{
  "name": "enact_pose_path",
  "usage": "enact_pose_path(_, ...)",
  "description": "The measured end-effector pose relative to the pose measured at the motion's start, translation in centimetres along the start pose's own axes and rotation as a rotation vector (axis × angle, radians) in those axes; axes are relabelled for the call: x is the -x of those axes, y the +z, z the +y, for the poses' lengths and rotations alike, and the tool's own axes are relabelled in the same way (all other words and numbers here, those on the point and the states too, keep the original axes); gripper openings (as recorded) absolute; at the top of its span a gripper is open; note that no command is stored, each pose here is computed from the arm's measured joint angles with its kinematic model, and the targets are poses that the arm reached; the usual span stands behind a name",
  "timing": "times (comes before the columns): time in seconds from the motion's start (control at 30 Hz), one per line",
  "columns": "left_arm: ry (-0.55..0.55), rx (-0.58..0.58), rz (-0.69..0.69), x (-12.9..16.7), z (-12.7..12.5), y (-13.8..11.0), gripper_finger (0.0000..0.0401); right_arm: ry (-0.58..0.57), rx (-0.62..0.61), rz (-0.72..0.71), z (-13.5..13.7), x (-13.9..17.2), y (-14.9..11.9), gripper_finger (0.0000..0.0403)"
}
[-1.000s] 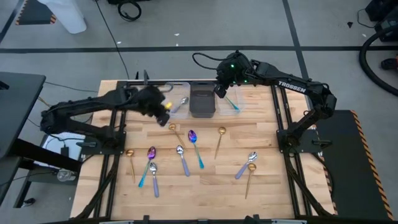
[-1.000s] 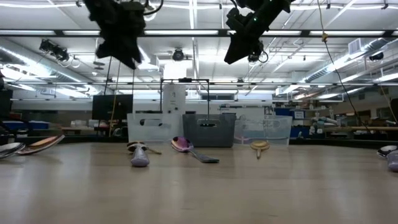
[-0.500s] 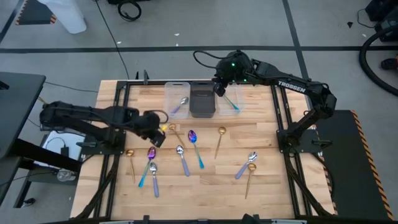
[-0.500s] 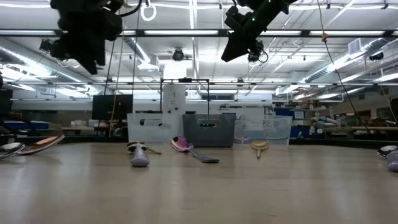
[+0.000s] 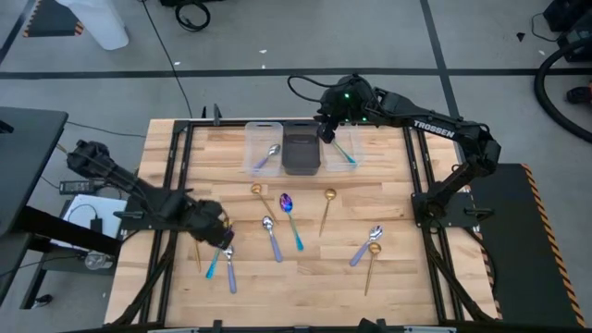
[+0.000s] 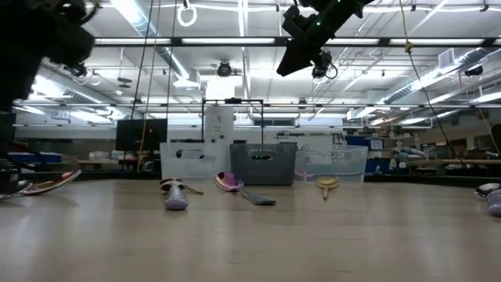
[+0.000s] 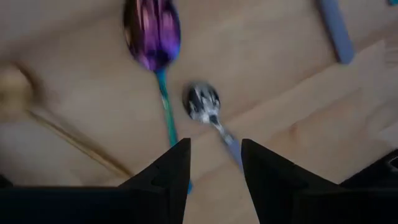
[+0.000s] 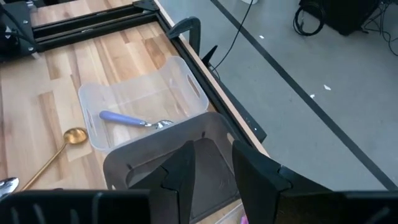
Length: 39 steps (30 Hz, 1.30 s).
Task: Sort silverware by color (type)
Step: Put the bottom left purple spoon into the left transparent bin
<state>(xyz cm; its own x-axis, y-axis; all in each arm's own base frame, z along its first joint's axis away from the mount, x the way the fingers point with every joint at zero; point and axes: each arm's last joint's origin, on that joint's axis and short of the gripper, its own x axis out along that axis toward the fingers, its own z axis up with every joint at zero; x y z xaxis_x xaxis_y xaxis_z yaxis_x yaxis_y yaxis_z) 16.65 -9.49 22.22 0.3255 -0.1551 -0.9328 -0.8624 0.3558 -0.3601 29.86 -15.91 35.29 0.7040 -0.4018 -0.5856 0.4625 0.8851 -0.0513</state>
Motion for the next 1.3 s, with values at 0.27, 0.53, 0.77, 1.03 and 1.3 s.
enact_pose_path(0.27,-0.162,0.233,0.109,-2.4,-1.0,-2.8,0.0150,0.001,0.002,-0.002,0.0,0.0,0.0,0.0117)
enact_pose_path(0.53,-0.044,0.337,0.196,-5.5,-2.0,-3.8,0.0150,0.063,0.001,-0.026,0.2,0.0,0.2,0.0117)
enact_pose_path(0.77,0.071,0.372,0.154,-6.7,-3.9,-4.1,0.0133,0.078,0.003,-0.030,0.2,0.0,0.3,0.0117)
enact_pose_path(1.03,0.156,0.405,0.144,-9.0,-5.6,-4.6,0.0119,0.102,0.016,-0.035,0.3,0.0,0.3,0.0117)
enact_pose_path(1.3,0.204,0.427,0.136,-10.3,-5.8,-4.5,0.0119,0.125,0.019,-0.036,0.3,0.0,0.3,0.0117)
